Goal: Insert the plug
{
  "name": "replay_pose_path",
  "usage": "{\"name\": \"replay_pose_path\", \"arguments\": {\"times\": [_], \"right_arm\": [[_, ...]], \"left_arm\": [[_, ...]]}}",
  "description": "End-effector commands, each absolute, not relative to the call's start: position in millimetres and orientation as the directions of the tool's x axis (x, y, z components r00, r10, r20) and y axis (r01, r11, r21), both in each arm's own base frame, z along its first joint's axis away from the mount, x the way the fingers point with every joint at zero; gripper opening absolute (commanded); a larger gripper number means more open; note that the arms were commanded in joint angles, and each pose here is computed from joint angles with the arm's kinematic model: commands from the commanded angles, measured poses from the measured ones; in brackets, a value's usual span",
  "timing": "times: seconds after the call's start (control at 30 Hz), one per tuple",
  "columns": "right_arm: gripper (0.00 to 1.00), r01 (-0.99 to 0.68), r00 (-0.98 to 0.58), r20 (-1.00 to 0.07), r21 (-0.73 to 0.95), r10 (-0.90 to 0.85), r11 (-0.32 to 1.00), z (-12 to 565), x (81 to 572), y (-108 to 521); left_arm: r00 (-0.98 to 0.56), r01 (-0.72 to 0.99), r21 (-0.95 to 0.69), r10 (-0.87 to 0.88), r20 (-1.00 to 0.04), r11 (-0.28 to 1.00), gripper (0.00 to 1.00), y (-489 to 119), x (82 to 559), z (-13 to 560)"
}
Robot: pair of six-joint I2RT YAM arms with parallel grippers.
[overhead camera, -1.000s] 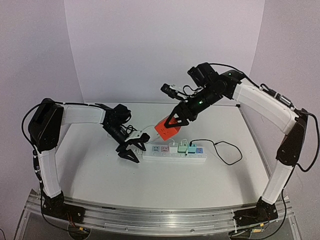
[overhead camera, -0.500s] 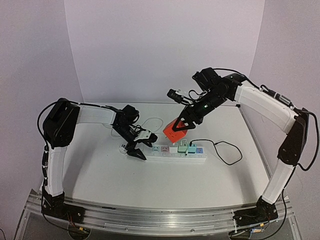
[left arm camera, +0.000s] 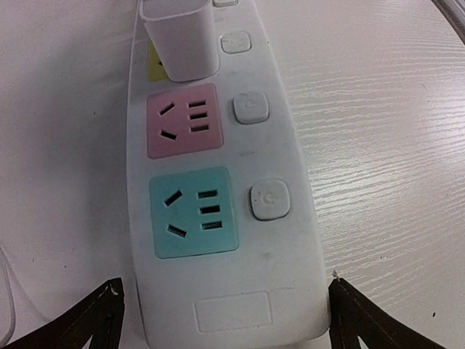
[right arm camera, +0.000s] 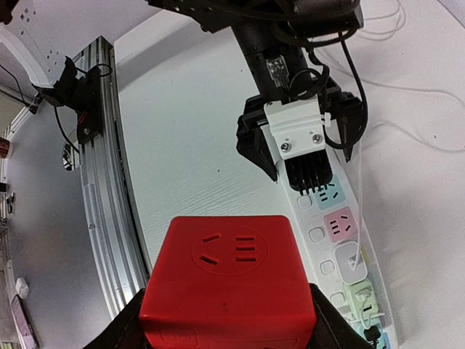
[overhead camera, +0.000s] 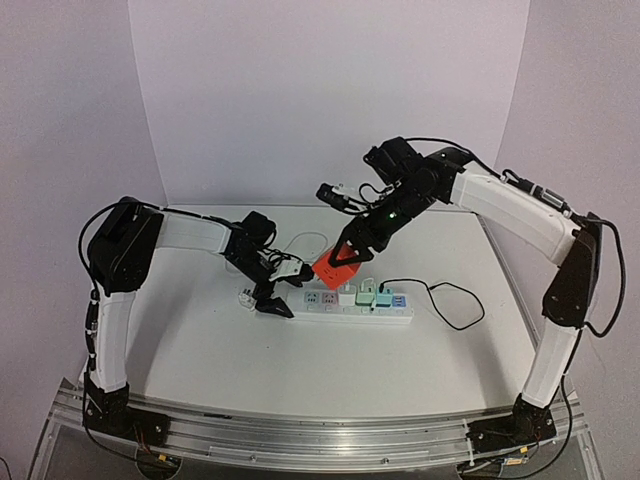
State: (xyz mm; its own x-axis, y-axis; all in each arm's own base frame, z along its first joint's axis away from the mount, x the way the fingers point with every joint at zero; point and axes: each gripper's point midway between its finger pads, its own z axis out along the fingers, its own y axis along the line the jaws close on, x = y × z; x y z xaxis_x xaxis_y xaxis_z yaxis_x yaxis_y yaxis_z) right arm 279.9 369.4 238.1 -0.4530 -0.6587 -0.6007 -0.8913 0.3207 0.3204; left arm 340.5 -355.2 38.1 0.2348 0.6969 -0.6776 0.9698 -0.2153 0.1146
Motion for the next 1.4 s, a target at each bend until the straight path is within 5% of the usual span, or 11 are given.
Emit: {"name": "replay_pose_path", "arguments": {"times": [0.0,0.2,0.53,0.97,1.37], "right_arm": [[0.0,-0.924,-0.381,-0.668,0.261,-0.639,0.278,262,291,379],[0.0,-0.94,-0.34,-0.651,0.23,-0.678,0.25,246,298,382],[0.0,-0.972,-0.23,-0.574,0.183,-0.786,0.15,211,276,371],[0.0,-0.995,-0.04,-0.364,0.1,-0.931,0.004,152,267,382],[0.0,-0.996,-0.052,-0.366,0.087,-0.929,0.021,148,274,398]], "left_arm": [[0.152,0.984,0.035,0.724,-0.673,-0.174,0.92,-355,344,26],[0.114,0.987,-0.008,0.733,-0.67,-0.161,0.84,-356,330,14],[0.146,0.974,-0.016,0.683,-0.716,-0.224,0.37,-352,307,27],[0.149,0.955,-0.073,0.678,-0.72,-0.287,0.06,-353,269,32],[-0.071,0.965,-0.23,0.714,-0.697,-0.129,0.07,-360,261,36]]}}
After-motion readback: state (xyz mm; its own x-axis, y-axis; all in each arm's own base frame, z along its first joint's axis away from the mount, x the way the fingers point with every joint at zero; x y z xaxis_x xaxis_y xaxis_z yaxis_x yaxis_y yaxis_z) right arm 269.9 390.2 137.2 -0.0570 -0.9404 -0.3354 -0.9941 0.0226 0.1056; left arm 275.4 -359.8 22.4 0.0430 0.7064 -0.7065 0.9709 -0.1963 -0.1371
